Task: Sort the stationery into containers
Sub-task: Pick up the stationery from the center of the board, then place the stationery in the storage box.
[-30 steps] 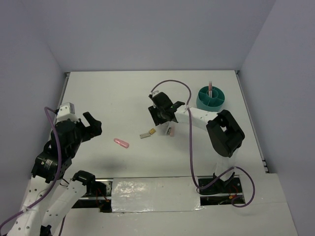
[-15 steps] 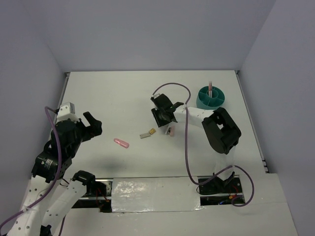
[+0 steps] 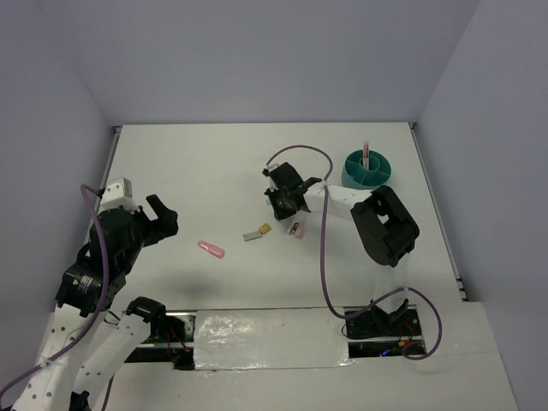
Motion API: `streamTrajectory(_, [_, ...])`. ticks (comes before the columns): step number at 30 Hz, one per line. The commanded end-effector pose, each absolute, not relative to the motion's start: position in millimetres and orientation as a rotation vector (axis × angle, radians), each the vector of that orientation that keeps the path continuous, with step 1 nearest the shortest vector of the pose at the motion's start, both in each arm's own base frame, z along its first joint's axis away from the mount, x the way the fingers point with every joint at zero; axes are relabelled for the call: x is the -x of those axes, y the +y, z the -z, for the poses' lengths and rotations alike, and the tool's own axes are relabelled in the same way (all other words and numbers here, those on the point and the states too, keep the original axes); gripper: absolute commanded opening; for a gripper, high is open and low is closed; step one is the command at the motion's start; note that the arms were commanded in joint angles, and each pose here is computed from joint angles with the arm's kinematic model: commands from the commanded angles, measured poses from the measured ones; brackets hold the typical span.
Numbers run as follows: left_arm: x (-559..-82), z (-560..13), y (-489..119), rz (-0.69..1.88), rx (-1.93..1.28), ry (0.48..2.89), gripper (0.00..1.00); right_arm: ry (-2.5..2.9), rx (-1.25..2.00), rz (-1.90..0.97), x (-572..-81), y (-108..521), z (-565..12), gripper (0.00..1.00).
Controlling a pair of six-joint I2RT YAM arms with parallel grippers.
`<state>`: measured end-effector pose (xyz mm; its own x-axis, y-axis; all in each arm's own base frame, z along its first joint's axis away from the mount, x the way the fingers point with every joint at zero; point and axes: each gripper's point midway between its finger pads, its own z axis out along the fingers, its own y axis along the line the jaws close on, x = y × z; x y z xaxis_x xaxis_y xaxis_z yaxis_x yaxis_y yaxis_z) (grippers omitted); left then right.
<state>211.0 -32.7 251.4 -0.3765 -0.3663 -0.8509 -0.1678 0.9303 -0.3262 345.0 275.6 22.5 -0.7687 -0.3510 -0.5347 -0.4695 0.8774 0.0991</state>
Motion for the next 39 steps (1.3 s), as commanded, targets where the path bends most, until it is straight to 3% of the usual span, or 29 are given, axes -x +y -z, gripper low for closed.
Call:
streamTrajectory(1, [-216,-261,-35,0.242,0.372,1.921,0.99,2.379,0.591,-0.43,-358,286,-69,0.08])
streamTrajectory(2, [-216,-260,-35,0.243,0.368,1.924,0.99,2.325,0.576,-0.489,-364,287,-90,0.03])
streamTrajectory(4, [-216,-260,-35,0.244,0.366,1.925,0.99,2.253,0.541,-0.554,-371,283,-114,0.01])
streamTrajectory(10, [-215,-263,-36,0.254,0.362,1.912,0.99,1.899,0.315,-0.688,-401,225,-216,0.03])
streamTrajectory(14, [-214,-265,-36,0.26,0.356,1.903,0.99,1.745,0.254,-0.788,-414,184,-251,0.03])
streamTrajectory(29, [-213,-266,-41,0.284,0.326,1.901,0.99,1.842,0.255,-0.885,-446,98,-203,0.07])
streamTrajectory(39, [-213,-267,-45,0.301,0.307,1.901,0.99,1.954,0.233,-0.83,-455,83,-179,0.14])
